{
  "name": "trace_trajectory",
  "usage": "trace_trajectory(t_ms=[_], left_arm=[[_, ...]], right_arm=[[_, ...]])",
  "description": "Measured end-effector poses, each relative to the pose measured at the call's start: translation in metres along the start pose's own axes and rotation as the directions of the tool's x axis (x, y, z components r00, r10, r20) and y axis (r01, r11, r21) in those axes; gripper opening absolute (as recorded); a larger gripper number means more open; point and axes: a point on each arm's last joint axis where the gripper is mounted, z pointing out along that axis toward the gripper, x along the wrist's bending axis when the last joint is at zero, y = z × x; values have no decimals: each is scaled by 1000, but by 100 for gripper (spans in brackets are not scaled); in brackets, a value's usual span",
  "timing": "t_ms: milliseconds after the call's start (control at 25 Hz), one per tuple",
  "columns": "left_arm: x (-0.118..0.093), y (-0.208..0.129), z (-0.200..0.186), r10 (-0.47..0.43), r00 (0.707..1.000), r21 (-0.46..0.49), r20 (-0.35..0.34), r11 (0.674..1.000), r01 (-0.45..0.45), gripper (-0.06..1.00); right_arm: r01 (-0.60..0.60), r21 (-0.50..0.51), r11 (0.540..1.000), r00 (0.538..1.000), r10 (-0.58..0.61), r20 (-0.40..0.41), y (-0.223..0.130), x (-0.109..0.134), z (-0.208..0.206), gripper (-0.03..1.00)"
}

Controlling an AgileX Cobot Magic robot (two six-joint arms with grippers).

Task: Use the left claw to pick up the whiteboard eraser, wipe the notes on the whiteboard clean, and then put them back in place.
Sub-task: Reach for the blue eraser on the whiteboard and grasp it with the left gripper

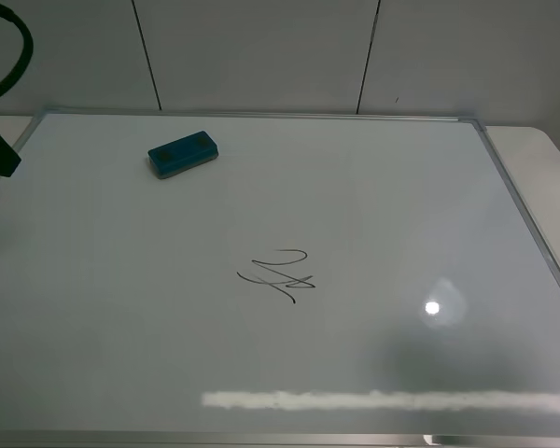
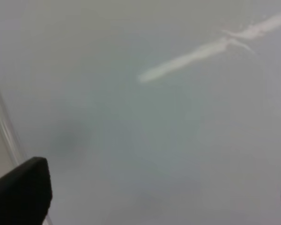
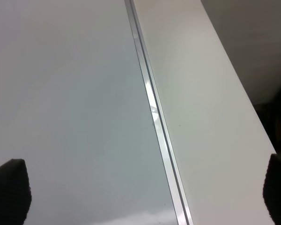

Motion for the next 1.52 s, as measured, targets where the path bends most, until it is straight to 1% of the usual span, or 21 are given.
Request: trace_trajectory(t_ms=[80,160,320,480,600,720,800,960,1120,1360,1520], left_arm=[[3,17,19,63,998,2,7,998,-63,99],[3,35,33,142,990,-12,0,990,-142,99],[-1,70,63,292,956,-8,-9,956,-292,99],[-7,106,92,372,928,-13,2,928,-372,99],[-13,128,116,423,906,9,24,906,-423,99],[-19,147,142,452,889,51,72,888,-456,99],[-22,155,160,456,882,100,120,879,-467,99],[-25,171,184,438,880,126,183,877,-463,99],[-26,180,203,433,878,123,204,879,-462,99],[-29,172,232,457,856,152,241,854,-498,99],[-30,169,245,461,855,148,239,853,-501,99]], right_arm=[[0,0,1000,1000,0,0,0,0,0,99],[0,0,1000,1000,0,0,0,0,0,99],[0,0,1000,1000,0,0,0,0,0,99],[0,0,1000,1000,0,0,0,0,0,99],[0,0,1000,1000,0,0,0,0,0,99],[0,0,1000,1000,0,0,0,0,0,99],[0,0,1000,1000,0,0,0,0,0,99],[0,0,1000,1000,0,0,0,0,0,99],[0,0,1000,1000,0,0,0,0,0,99],[0,0,1000,1000,0,0,0,0,0,99],[0,0,1000,1000,0,0,0,0,0,99]])
